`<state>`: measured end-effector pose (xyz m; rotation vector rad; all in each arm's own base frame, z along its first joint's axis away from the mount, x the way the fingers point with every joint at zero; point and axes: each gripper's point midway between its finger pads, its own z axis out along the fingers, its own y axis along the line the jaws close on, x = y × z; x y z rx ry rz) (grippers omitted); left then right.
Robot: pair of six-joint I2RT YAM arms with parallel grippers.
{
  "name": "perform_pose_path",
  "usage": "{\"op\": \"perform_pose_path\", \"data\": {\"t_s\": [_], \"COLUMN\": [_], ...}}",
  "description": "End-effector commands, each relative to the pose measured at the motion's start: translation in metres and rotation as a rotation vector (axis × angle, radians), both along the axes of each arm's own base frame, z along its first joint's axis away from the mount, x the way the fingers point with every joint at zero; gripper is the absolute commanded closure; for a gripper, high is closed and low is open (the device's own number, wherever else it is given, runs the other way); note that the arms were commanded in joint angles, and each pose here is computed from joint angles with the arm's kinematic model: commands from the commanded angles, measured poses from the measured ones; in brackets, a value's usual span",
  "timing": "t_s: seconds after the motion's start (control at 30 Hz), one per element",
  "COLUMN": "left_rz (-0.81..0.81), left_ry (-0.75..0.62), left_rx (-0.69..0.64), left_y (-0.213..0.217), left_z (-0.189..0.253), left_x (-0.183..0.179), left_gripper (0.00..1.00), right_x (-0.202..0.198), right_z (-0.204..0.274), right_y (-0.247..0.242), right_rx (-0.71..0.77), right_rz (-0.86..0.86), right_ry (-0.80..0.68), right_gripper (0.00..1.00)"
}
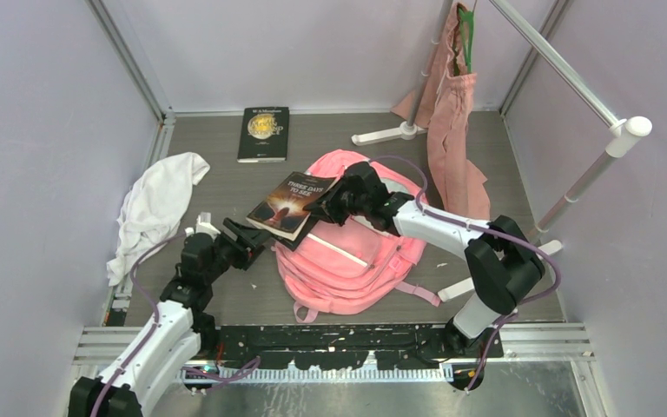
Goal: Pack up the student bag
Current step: Pick up the book from the center of the board.
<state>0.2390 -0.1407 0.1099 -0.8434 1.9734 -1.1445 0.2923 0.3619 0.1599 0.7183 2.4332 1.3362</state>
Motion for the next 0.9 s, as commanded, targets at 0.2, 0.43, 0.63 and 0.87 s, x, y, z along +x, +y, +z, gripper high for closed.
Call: {"op": "perform_pose_path", "data": {"t_s": [0.2,0.43,0.63,0.87], "left_rz": [-0.033,0.070,0.034,-0.007], "left_ry": [-0.148,-0.136,-0.104,-0.110], "left_rx": [-0.088,-0.089,-0.091,-0.102], "left_y": [-0.005,0.009,-0.001,-0.017], "left_z": [0.062,0.051,0.040,0.036], "left_x": [-0.014,-0.009,0.004,0.026], "left_gripper": [0.27,0.00,0.00,0.02], "right_x": [0.016,0.017,0.018,0.018], "right_z": [0.014,0.014,0.017,0.019], "right_y": [0.001,0.001,0.001,0.006], "right_rx": [0.093,0.116,0.115,0.149], "right_rz": [-0.024,-0.022,-0.025,-0.017], "right_ry": [-0.040,-0.029,-0.035,-0.025], "right_gripper": [0.99,0.99,0.99,0.99]}}
